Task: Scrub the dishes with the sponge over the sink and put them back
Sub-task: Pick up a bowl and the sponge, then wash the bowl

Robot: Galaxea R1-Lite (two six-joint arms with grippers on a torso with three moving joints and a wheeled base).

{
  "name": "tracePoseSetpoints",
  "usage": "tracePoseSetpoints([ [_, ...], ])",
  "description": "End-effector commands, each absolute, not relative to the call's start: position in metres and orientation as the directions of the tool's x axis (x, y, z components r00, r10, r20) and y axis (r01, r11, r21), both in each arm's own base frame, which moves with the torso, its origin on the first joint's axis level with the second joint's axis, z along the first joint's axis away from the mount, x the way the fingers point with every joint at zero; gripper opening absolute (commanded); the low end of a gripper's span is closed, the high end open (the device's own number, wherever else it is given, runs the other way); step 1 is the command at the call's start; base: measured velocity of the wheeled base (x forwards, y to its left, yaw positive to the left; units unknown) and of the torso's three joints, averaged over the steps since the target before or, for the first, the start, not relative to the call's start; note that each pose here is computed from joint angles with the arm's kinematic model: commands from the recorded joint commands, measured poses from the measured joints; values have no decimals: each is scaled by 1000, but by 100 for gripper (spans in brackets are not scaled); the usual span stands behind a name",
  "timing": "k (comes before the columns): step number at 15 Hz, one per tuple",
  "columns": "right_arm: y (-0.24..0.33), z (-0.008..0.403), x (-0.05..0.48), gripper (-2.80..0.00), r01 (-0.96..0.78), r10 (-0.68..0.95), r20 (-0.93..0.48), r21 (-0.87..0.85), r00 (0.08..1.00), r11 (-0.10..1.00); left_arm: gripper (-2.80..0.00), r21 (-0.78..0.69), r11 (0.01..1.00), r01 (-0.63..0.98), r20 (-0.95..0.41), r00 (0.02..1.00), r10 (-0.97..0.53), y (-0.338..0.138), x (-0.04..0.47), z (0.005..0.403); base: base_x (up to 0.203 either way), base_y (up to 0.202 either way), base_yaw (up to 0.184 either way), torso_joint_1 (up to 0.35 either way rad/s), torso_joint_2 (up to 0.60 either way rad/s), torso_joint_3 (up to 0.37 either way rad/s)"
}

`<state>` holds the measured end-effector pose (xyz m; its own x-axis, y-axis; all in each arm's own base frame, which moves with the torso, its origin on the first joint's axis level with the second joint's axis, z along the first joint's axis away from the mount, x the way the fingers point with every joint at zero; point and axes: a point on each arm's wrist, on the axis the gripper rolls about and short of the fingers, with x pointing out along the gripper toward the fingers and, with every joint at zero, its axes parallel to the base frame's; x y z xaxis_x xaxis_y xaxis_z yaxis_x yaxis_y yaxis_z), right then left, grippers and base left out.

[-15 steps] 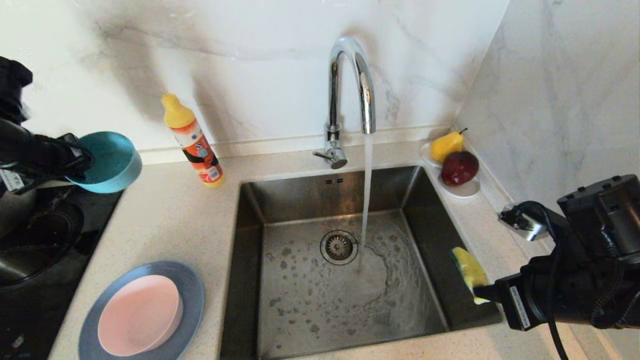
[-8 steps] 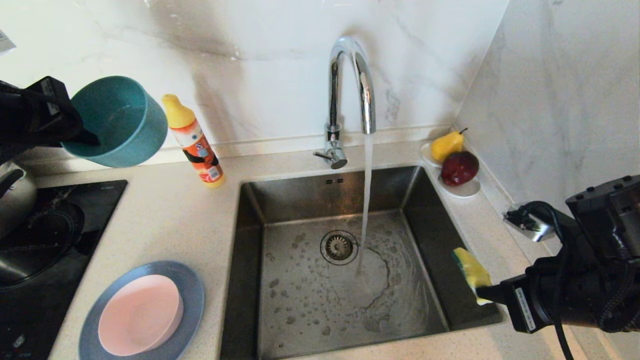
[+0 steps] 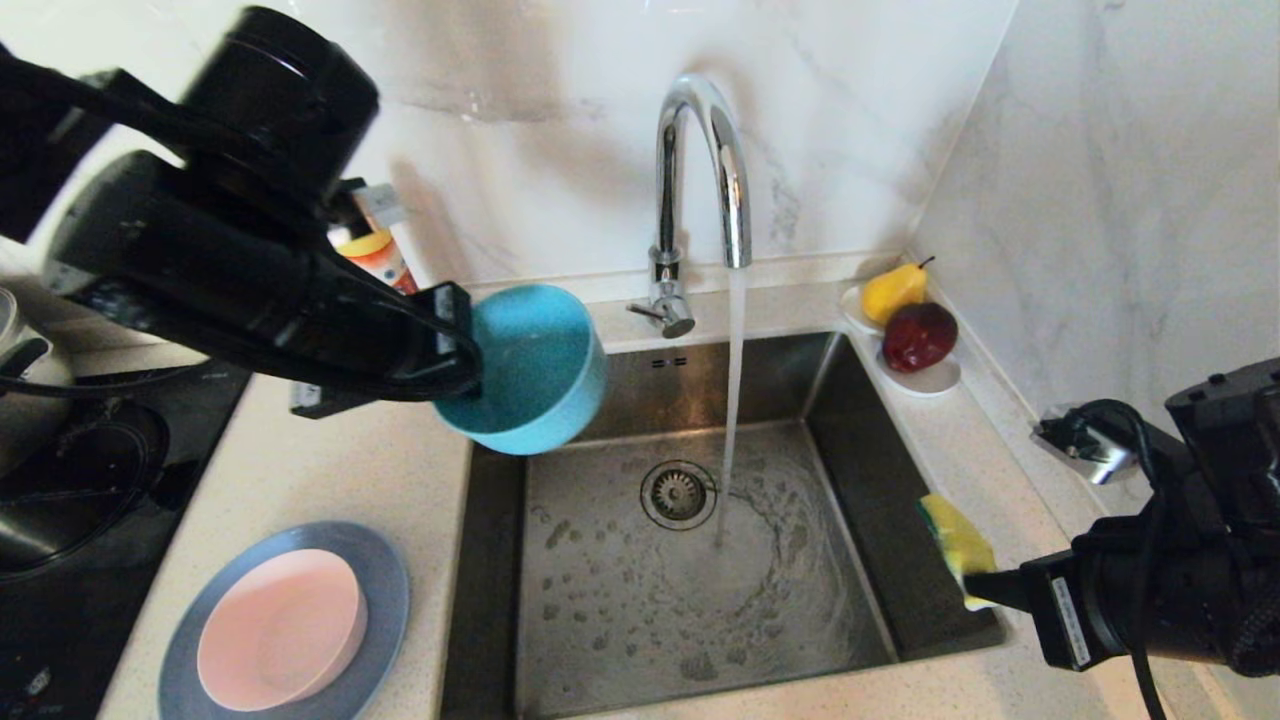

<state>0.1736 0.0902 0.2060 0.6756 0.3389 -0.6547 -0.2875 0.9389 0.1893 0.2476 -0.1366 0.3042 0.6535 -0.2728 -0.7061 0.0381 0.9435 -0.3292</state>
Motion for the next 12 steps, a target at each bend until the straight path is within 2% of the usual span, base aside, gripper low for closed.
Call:
tracePoseSetpoints([
  [1, 87, 212, 168, -280, -282, 347, -632, 205, 693, 937, -280, -297, 953, 54, -774, 571, -273, -179, 276, 262, 0, 0, 0, 0, 0, 0],
  [7, 79, 223, 154, -280, -277, 349, -587, 212, 731, 937, -280, -314, 949, 31, -794, 539, -281, -236, 318, 194, 0, 0, 0, 0, 0, 0],
  [12, 75, 229, 146, -280, -276, 358, -557, 228, 750, 934, -280, -346, 938, -5, -768, 576, -280, -259, 346, 175, 0, 0, 0, 0, 0, 0],
])
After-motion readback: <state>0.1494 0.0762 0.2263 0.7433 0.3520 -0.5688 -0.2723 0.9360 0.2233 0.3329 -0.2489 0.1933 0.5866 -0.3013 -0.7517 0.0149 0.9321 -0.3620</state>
